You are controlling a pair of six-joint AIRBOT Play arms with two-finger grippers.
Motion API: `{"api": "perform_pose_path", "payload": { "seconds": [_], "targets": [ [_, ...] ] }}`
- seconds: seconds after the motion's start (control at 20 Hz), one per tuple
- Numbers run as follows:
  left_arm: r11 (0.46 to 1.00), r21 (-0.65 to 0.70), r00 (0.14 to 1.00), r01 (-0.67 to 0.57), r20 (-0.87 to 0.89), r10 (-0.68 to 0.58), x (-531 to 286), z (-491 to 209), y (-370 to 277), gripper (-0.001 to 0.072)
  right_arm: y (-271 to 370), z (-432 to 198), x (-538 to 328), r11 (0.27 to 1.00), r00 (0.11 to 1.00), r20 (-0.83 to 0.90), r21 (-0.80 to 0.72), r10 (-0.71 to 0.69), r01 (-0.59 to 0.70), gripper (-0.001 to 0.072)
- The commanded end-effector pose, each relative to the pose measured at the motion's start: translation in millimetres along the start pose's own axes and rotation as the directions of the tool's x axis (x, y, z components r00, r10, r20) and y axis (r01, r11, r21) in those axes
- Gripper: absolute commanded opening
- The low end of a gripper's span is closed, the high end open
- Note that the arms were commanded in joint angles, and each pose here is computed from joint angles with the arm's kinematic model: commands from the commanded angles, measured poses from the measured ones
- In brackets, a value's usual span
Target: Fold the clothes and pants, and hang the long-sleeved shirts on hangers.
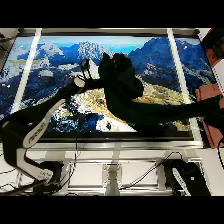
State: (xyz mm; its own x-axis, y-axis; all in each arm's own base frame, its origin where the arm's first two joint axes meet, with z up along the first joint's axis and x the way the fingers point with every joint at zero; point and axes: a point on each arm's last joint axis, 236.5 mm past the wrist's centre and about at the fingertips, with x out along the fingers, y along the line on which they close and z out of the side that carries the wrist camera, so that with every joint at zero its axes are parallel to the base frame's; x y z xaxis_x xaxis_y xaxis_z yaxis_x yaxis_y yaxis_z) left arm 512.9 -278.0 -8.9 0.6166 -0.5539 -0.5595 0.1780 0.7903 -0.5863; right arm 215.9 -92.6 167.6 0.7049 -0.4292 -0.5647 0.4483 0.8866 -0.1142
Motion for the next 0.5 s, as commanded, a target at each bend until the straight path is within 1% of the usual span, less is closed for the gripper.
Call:
{"api": "perform_pose_path", "payload": {
  "seconds": [0.0,0.05,0.15,0.25,0.3,0.35,0.45],
  "targets": [
    [0.965,0.254,0.982,-0.057,0.189,0.008,-76.9,83.5,-18.9,0.0043,38.4,45.9,15.0,0.993,0.984,0.152,-0.082,0.093,-0.081,0.0016],
    [0.944,0.316,0.967,-0.092,0.255,0.009,-110.7,108.7,-26.1,0.0043,54.7,55.8,24.6,0.989,0.979,0.164,-0.108,0.121,-0.104,0.0016],
    [0.878,0.434,0.919,-0.199,0.394,0.014,-192.1,153.0,-42.5,0.0043,78.6,73.0,41.7,0.983,0.977,0.156,-0.14,0.143,-0.122,0.0016],
    [0.802,0.505,0.864,-0.32,0.502,0.029,-270.9,177.4,-54.0,0.0043,92.3,97.4,48.8,0.982,0.977,0.157,-0.143,0.146,-0.124,0.0017],
    [0.769,0.519,0.841,-0.373,0.539,0.044,-305.0,182.3,-55.7,0.0043,96.3,112.0,47.3,0.983,0.974,0.171,-0.135,0.149,-0.126,0.0016],
    [0.749,0.519,0.824,-0.411,0.563,0.062,-334.9,182.9,-55.7,0.0043,98.7,128.4,42.9,0.984,0.969,0.194,-0.123,0.153,-0.13,0.0016],
    [0.751,0.484,0.809,-0.448,0.577,0.11,-382.3,173.7,-50.3,0.0043,99.3,154.3,29.1,0.985,0.957,0.237,-0.092,0.165,-0.147,0.0016]
  ]
}}
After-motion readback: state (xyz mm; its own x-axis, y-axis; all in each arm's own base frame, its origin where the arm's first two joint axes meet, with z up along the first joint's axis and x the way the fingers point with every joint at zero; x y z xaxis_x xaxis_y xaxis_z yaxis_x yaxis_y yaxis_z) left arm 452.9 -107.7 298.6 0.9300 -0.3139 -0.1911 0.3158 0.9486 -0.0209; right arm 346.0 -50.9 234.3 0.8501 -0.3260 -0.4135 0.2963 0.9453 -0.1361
